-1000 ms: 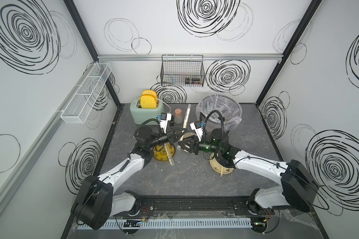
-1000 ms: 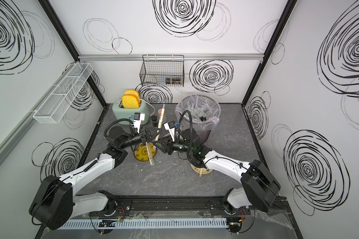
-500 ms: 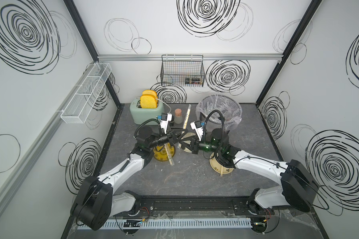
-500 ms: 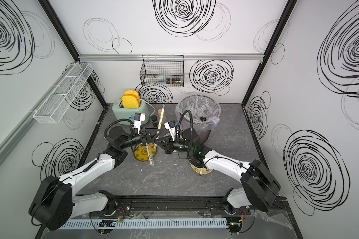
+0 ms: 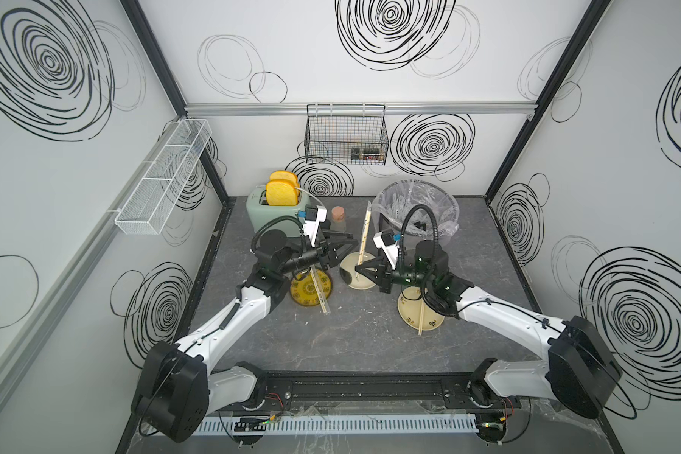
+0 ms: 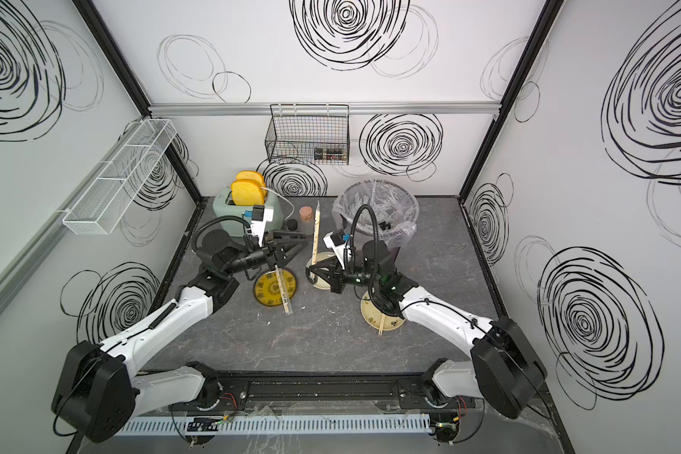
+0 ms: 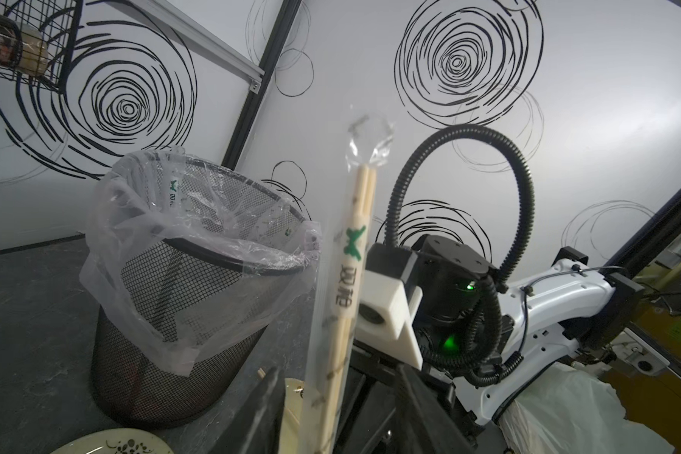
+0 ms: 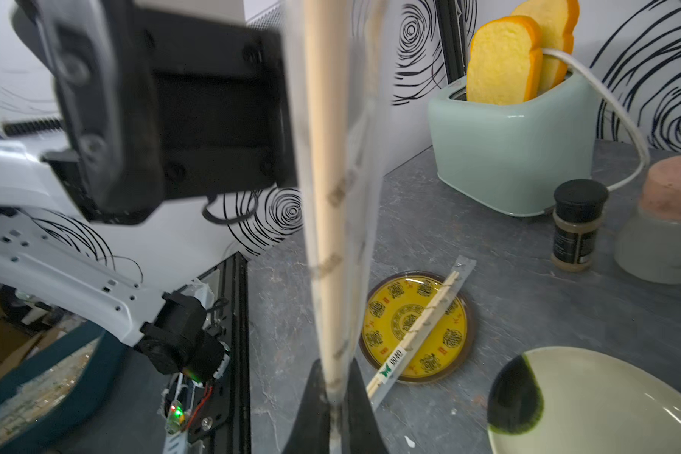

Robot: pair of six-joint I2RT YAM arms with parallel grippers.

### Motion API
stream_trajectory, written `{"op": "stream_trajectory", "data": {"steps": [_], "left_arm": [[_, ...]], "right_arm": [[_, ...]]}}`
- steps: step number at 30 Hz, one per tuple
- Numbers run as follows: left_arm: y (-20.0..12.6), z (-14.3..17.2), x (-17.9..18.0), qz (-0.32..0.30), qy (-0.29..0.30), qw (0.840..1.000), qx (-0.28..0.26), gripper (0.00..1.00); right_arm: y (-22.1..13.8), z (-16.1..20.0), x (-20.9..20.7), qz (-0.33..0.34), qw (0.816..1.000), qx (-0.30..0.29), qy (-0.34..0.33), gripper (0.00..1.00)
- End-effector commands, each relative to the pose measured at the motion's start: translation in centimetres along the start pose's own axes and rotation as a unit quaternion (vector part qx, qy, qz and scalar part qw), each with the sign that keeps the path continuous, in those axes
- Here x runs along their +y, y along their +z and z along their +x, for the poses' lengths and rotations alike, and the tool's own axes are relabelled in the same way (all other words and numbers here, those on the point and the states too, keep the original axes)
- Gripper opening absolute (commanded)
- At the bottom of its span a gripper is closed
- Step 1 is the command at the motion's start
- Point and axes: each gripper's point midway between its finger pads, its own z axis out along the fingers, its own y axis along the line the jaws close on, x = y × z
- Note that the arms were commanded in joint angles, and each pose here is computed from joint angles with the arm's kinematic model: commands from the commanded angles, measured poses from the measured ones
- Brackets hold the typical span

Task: Remove the packaging of disposable chopsticks
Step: Remove the packet bag from the disposable chopsticks.

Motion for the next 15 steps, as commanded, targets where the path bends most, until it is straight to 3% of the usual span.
{"op": "stream_trajectory", "data": {"steps": [1,5,11,15], "left_arm": [[0.5,-0.2,-0.2,-0.006,0.06,0.997,0.037,0.59],[1.0,-0.5,-0.6,0.016,0.094,0.993,0.075,0.69],[1.6,0.8,1.4,-0.02,0.141,0.983,0.116,0.67],[1.0,2.2,2.3,-0.03,0.132,0.983,0.124,0.67]], "right_arm": [[-0.6,2.1,-0.2,0.007,0.998,0.024,-0.059,0.0],[-1.2,2.6,-0.3,0.006,0.998,0.011,-0.061,0.0],[-1.2,3.5,1.0,-0.016,0.998,-0.005,-0.055,0.0],[-0.8,4.4,0.5,-0.007,0.999,0.005,-0.052,0.0]]}}
